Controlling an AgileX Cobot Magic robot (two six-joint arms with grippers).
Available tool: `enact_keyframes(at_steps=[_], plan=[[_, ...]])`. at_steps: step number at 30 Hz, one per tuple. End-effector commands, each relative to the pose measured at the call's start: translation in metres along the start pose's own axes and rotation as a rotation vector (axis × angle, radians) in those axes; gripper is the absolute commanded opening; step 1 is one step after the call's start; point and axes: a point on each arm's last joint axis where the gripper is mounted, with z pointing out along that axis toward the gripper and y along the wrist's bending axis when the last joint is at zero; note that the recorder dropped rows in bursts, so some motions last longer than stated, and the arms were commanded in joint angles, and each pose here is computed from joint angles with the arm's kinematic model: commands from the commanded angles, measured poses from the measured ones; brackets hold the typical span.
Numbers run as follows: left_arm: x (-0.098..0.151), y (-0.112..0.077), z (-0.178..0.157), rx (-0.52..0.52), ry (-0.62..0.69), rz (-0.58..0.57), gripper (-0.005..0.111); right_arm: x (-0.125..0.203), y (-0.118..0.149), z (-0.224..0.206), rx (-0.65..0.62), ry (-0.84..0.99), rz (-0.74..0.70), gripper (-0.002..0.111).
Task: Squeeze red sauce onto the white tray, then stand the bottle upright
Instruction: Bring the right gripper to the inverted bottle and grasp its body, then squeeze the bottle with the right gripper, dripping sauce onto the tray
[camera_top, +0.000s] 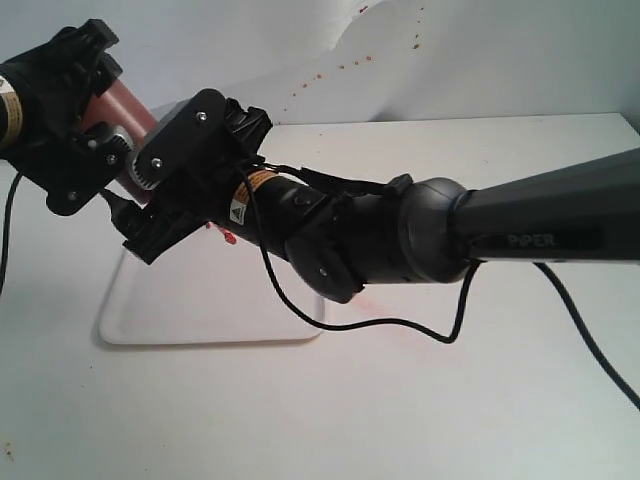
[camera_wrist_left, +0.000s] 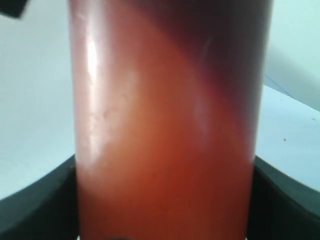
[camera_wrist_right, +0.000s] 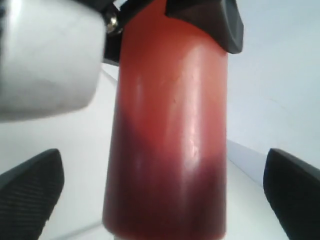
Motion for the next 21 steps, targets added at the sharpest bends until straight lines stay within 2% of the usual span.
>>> enact_keyframes(at_steps=[1,6,9,12,13,14,15,21], plan=[[-0.0062,0.0177,-0.006,-0.058,-0.019,-0.007,0.0,-0.0132,-0.0058,0.0094,0.014,0.008,0.091,0.105],[-0.0057,0.0179,-0.0064,-0.048,0.0,-0.005,0.0,-0.0152,-0.0081,0.0139,-0.002,0.126,0.147,0.103],[-0.0053,0.0176,-0.0064,-0.045,0.004,-0.005,0.0,-0.0141,-0.0078,0.0141,-0.008,0.153,0.147,0.089],[-0.0055,0.0177,-0.0064,-0.046,0.002,-0.005,0.0,-0.0149,-0.0081,0.0142,-0.006,0.143,0.147,0.06],[-0.0055,0.0177,-0.0064,-0.046,0.002,-0.005,0.0,-0.0151,-0.0082,0.0142,-0.005,0.141,0.142,0.033],[-0.0055,0.0177,-0.0064,-0.046,0.002,-0.005,0.0,-0.0151,-0.0082,0.0142,-0.006,0.141,0.14,0.021],[-0.0055,0.0177,-0.0064,-0.046,0.002,-0.005,0.0,-0.0144,-0.008,0.0141,-0.008,0.15,0.133,0.001],[-0.0055,0.0177,-0.0064,-0.046,0.002,-0.005,0.0,-0.0144,-0.008,0.0141,-0.008,0.15,0.127,0.0]])
